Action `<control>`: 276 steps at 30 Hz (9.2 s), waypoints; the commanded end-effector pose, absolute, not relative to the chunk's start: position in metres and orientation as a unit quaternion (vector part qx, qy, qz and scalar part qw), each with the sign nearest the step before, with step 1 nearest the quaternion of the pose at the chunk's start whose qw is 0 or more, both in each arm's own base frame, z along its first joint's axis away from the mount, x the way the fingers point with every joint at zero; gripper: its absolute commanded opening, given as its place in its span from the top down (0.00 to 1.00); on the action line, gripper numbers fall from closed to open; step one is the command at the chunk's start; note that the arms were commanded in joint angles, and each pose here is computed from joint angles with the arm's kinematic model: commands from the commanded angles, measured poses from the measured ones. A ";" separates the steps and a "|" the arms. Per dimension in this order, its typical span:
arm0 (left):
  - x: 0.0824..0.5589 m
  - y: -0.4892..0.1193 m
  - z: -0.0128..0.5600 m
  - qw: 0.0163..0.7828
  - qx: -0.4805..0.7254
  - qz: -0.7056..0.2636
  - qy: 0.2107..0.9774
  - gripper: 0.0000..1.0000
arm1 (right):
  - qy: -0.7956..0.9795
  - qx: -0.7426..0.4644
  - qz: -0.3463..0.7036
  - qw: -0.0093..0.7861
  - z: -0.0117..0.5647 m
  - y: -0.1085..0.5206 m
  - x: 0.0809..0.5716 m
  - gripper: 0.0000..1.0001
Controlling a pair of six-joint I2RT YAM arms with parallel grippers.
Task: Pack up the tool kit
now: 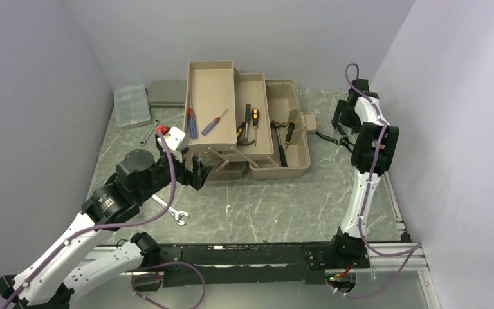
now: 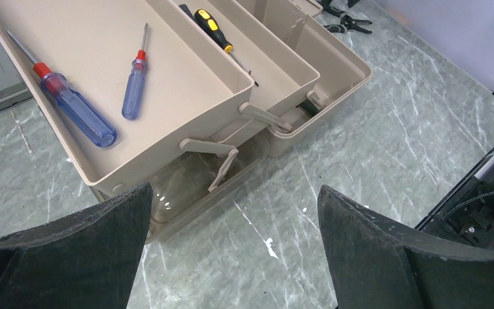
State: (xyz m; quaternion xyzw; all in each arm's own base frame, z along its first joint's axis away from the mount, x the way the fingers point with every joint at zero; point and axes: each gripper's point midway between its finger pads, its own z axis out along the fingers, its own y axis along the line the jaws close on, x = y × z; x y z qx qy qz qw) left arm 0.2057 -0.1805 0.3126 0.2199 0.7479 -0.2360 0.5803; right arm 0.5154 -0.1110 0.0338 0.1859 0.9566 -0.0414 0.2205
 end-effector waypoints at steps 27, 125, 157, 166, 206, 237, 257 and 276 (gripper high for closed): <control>0.196 -0.184 0.335 0.595 0.228 -0.269 0.722 0.01 | 0.937 0.205 0.048 0.277 0.102 -0.068 0.440 1.00; 0.360 -0.041 0.187 0.375 -0.179 -0.352 0.839 0.07 | 0.861 0.145 0.179 0.454 0.214 0.057 0.371 0.00; 0.390 -0.083 0.120 0.330 -0.148 -0.188 0.913 0.70 | 0.874 0.168 0.271 0.367 0.130 0.069 0.388 0.08; 0.390 -0.084 0.108 0.327 -0.141 -0.157 0.921 0.89 | 0.883 0.164 0.278 0.342 0.114 0.076 0.380 0.17; 0.393 -0.076 0.271 0.493 -0.053 0.148 0.856 1.00 | 0.897 0.138 0.284 0.309 0.096 0.099 0.359 0.27; 0.357 -0.252 0.406 0.627 0.115 0.483 0.600 1.00 | 0.897 0.116 0.301 0.301 0.099 0.150 0.346 0.33; 0.352 -0.319 0.383 0.659 0.128 0.363 0.647 1.00 | 0.874 0.168 0.287 0.354 0.128 0.103 0.346 0.30; 0.343 -0.427 0.320 0.598 0.214 -0.041 0.771 0.78 | 0.857 0.223 0.235 0.400 0.159 0.035 0.336 0.21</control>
